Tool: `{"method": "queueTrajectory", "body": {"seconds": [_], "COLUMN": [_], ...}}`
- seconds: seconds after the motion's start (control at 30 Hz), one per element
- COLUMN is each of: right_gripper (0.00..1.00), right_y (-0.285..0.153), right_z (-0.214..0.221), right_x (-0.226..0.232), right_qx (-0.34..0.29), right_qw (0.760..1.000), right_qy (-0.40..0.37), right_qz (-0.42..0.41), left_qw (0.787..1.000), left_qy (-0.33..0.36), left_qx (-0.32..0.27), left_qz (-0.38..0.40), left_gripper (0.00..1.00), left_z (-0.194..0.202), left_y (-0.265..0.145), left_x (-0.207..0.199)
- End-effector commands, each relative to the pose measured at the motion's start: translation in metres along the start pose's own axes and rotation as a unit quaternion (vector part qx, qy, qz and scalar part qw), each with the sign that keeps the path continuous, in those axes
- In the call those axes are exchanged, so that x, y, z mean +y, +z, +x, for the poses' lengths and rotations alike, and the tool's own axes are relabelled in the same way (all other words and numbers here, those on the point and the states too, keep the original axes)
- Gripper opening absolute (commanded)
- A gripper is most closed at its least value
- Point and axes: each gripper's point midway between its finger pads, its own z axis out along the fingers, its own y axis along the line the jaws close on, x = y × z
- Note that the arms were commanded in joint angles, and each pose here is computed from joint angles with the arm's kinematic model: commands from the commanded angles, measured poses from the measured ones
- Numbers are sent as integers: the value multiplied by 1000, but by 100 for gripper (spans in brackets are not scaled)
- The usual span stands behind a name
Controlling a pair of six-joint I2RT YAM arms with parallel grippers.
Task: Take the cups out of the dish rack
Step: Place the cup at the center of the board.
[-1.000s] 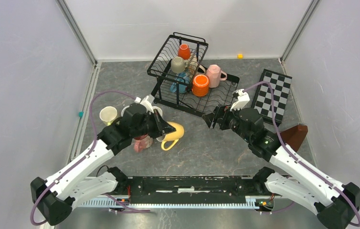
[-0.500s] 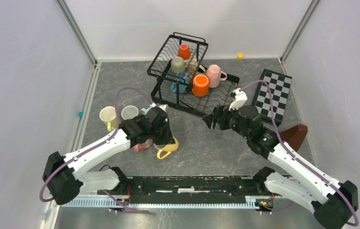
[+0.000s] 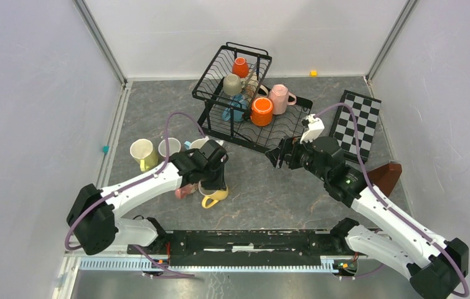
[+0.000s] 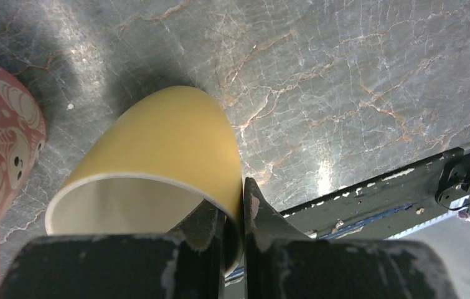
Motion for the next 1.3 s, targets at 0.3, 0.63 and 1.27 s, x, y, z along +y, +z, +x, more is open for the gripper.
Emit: {"method": "queueTrajectory", "body": {"seconds": [0.3, 0.63, 1.27], "right_gripper": [98, 98, 98], "right_y": [-11, -14, -14], "right_z": [-25, -24, -21], "right_x": [6, 5, 2], "right_qx": [-42, -50, -48], "right_qw": [999, 999, 999], "right_qy": [-7, -4, -7], "right_qz": [-9, -8, -4], "left_qw": [994, 984, 980], "left_qy": [84, 136, 157], "left_qx": [-38, -20, 7], "left_qz": [-52, -113, -126], "left_gripper": [2, 2, 12], "left_z": [-42, -52, -50], "left_y": [-13, -13, 5], "left_x": [1, 16, 18]}}
